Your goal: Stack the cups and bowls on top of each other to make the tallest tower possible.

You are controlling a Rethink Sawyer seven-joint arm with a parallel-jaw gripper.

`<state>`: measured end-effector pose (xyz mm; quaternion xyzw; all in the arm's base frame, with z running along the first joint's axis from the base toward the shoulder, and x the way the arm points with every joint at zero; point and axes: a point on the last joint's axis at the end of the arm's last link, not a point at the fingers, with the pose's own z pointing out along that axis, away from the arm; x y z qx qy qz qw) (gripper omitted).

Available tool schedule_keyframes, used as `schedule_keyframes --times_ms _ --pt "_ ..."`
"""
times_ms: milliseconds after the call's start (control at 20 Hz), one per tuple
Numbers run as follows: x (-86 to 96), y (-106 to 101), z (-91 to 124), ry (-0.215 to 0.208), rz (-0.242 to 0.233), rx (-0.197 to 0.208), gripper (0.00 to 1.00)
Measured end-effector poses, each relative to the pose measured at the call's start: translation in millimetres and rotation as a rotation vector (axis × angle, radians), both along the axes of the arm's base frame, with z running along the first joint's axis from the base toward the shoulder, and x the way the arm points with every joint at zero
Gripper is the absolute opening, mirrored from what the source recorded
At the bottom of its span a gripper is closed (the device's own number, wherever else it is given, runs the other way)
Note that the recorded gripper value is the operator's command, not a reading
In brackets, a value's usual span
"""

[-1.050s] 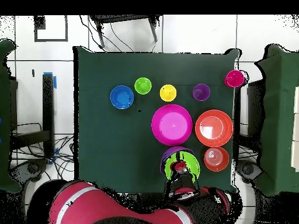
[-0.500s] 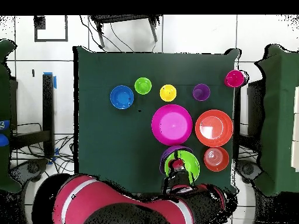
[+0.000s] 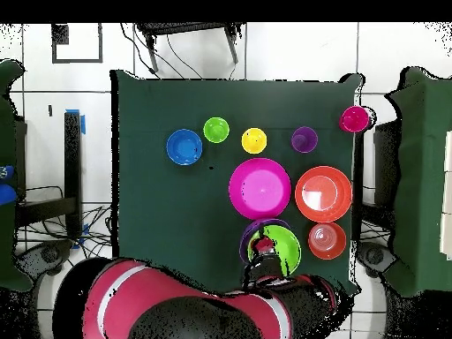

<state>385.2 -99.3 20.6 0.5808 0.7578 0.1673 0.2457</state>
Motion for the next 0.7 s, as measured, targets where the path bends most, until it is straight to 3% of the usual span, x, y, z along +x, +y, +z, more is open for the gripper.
schedule_keyframes --times_ms 450,700 --pt "1.4 3.2 -1.6 -0.010 0.006 0.011 1.00" --pt "7.3 8.3 9.1 -0.026 0.041 0.014 1.00"
